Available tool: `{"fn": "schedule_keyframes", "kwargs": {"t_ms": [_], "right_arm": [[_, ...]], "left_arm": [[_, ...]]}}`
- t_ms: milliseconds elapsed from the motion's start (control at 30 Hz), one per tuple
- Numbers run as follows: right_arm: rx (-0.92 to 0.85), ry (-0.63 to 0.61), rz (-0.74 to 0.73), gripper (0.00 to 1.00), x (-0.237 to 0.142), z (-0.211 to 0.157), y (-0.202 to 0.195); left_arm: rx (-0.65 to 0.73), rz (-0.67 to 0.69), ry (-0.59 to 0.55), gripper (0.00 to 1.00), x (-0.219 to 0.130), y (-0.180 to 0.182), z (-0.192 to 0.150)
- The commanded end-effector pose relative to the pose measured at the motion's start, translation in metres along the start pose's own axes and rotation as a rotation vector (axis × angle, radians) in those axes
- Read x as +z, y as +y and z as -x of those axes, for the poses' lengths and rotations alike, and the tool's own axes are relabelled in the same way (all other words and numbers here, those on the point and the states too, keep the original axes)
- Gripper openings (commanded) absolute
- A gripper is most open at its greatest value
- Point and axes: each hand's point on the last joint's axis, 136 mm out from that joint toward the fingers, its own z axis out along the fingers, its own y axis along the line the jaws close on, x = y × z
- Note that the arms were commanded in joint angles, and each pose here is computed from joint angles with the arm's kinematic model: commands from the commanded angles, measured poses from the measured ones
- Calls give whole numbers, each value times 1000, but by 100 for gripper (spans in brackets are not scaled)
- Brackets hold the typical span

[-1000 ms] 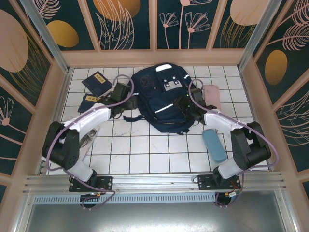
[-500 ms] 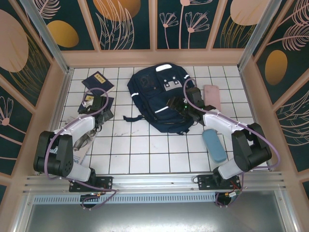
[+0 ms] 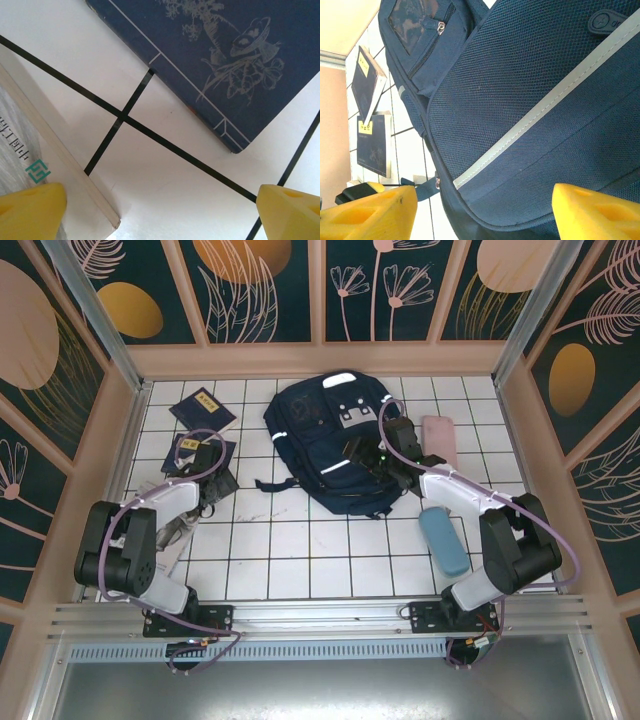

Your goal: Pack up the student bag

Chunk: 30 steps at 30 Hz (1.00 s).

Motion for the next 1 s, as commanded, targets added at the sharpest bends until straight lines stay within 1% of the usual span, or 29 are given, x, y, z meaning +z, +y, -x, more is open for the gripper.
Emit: {"fn": "schedule_keyframes", "kwargs": {"t_ms": [0, 67, 167, 300, 400, 500, 600, 667, 733, 800, 867, 967], "right_arm": [[-26, -18, 10, 72, -5, 4, 9], [-23, -19, 8, 72, -5, 4, 8], [-16, -24, 3, 72, -5, 5, 7], [-13, -33, -6, 72, -6, 6, 6], [-9, -43, -16, 72, -8, 8, 4], [-12, -51, -20, 72, -10, 9, 4], [-11, -58, -17, 72, -11, 11, 6], [-12, -59, -14, 72, -11, 12, 8], [-17, -58, -8, 71, -11, 13, 10], [-29, -56, -5, 71, -10, 13, 12], [-44, -51, 0, 71, -8, 11, 16], [-61, -31, 5, 71, -2, 6, 22]], "left_arm": [[-13, -99, 104, 96, 1, -16, -27], [6, -130, 122, 95, -1, -26, -36], [59, -178, 155, 95, -7, -51, -54], [88, -272, 207, 93, -19, -84, -89], [111, -306, 235, 92, -33, -98, -114], [120, -347, 278, 92, -47, -105, -140], [147, -365, 324, 92, -57, -103, -165], [167, -374, 339, 92, -65, -101, -172], [177, -394, 310, 94, -77, -103, -162], [179, -398, 210, 98, -95, -105, -135], [168, -375, 116, 98, -106, -99, -107], [122, -326, 41, 98, -102, -78, -75]]}}
